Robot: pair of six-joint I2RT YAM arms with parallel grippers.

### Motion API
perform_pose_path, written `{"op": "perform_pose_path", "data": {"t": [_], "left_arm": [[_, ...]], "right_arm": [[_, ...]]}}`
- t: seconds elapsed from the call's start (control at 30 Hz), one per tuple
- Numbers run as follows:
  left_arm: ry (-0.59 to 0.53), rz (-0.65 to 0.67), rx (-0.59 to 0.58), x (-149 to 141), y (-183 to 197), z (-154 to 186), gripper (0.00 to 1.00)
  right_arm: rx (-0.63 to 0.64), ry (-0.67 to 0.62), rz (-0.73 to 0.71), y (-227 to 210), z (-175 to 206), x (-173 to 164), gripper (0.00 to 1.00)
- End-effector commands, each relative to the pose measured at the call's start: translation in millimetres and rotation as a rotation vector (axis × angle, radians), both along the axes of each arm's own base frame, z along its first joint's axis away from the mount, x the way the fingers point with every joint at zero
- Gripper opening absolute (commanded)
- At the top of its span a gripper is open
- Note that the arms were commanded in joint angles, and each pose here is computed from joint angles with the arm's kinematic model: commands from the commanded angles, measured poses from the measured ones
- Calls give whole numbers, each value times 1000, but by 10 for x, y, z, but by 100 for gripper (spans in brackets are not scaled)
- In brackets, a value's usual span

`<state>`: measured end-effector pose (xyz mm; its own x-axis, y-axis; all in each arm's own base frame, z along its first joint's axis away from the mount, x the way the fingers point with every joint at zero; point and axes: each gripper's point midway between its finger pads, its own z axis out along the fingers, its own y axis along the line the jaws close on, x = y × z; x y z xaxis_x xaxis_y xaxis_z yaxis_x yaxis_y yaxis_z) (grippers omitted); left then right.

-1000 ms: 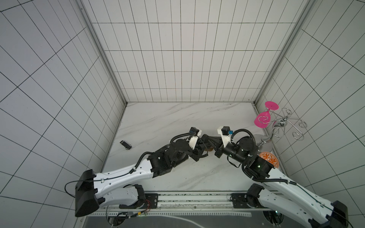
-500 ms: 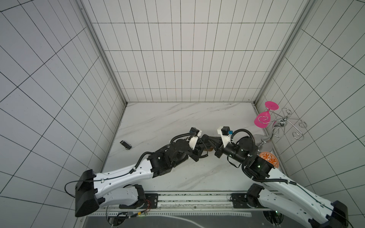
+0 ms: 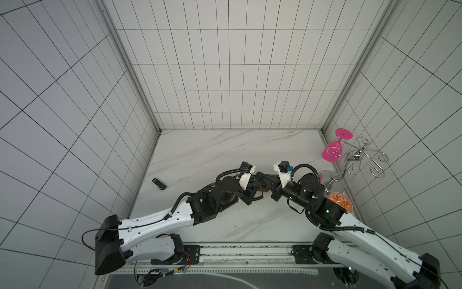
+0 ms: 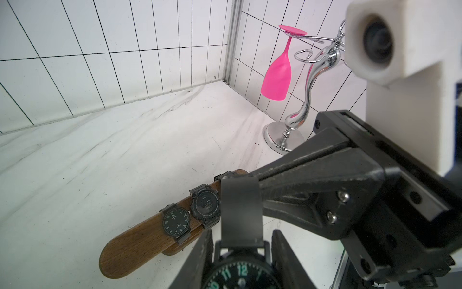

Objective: Place watch on stand
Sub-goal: Place the watch on the stand.

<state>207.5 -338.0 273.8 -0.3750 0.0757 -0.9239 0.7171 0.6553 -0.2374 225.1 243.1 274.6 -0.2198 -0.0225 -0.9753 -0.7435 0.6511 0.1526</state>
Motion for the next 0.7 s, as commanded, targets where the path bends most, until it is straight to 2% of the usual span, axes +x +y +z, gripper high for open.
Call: {"op": "perform_pose_path", "data": {"t": [0.0,0.13,0.27,0.33,0.67], "left_arm": [[-25,-5,-46,-7,-6,203,31],[-20,-10,-42,-12,-17,183,31],[-12,-21,-30,-23,-38,164,47],[-8,-24,-26,-24,-35,147,51],[38,-30,-27,37,40,88,53]], "right_arm": [[24,-46,-17,-5,259,18,0],[27,-40,-18,-2,249,21,0],[30,-47,-40,-37,275,38,0],[33,-56,-56,-67,303,49,0],[25,-68,-61,-75,335,58,0]]}}
